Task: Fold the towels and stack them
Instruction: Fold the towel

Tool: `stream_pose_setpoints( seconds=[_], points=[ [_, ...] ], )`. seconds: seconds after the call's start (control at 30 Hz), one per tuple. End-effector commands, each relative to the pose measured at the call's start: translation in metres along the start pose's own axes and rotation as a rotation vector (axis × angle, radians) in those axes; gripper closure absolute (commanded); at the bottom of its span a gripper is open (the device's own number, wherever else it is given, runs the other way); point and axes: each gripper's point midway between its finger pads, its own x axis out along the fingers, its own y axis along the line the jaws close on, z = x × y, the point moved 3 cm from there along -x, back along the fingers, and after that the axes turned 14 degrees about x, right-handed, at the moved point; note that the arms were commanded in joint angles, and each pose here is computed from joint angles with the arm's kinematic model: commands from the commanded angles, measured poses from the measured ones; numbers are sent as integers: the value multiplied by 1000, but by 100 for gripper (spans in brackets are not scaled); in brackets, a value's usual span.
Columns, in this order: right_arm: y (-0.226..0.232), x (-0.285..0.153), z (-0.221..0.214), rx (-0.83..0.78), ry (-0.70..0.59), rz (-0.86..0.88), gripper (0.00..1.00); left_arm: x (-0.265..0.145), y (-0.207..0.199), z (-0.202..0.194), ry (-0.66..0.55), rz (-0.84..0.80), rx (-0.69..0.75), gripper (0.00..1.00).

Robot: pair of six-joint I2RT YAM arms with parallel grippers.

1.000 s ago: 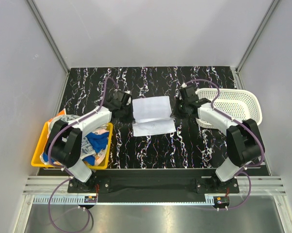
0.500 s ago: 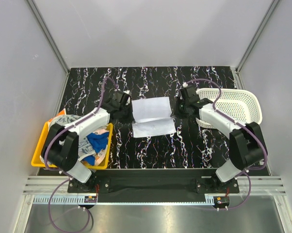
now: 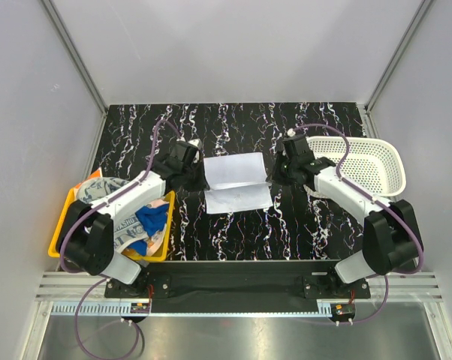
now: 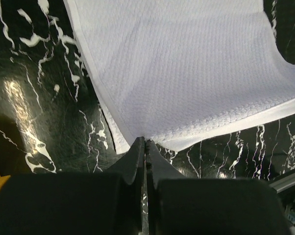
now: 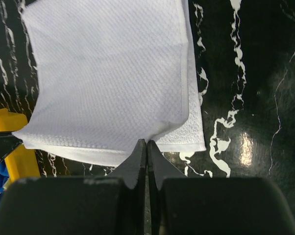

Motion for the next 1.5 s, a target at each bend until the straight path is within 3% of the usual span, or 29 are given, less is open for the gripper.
stream_pose_setpoints(
  seconds=[0.0, 0.13, 0.4, 0.47, 0.53, 0.83, 1.13, 1.47],
  points=[
    [-16, 7, -5, 10, -13, -40, 100, 6, 13, -16, 27, 58, 2, 100],
    [-29, 14, -18, 21, 15, -55, 96, 19, 14, -41, 77, 55, 0, 99],
    [-41, 16, -39, 36, 68, -27, 71, 25, 13, -58, 111, 64, 3, 88],
    [-41, 11, -38, 32, 59, -24, 71, 23, 13, -59, 114, 66, 3, 83],
    [-43, 9, -36, 22, 44, -38, 70, 20, 12, -60, 117, 57, 4, 68],
    [-34, 9, -27, -4, 35, -29, 69, -1, 3, -52, 102, 52, 36, 52],
    [-23, 29, -8, -46, 10, -56, 68, -6, 6, -34, 80, 113, 42, 45],
    [12, 74, 49, -184, -63, -84, 67, 35, 44, 35, 35, 240, -55, 46]
  ],
)
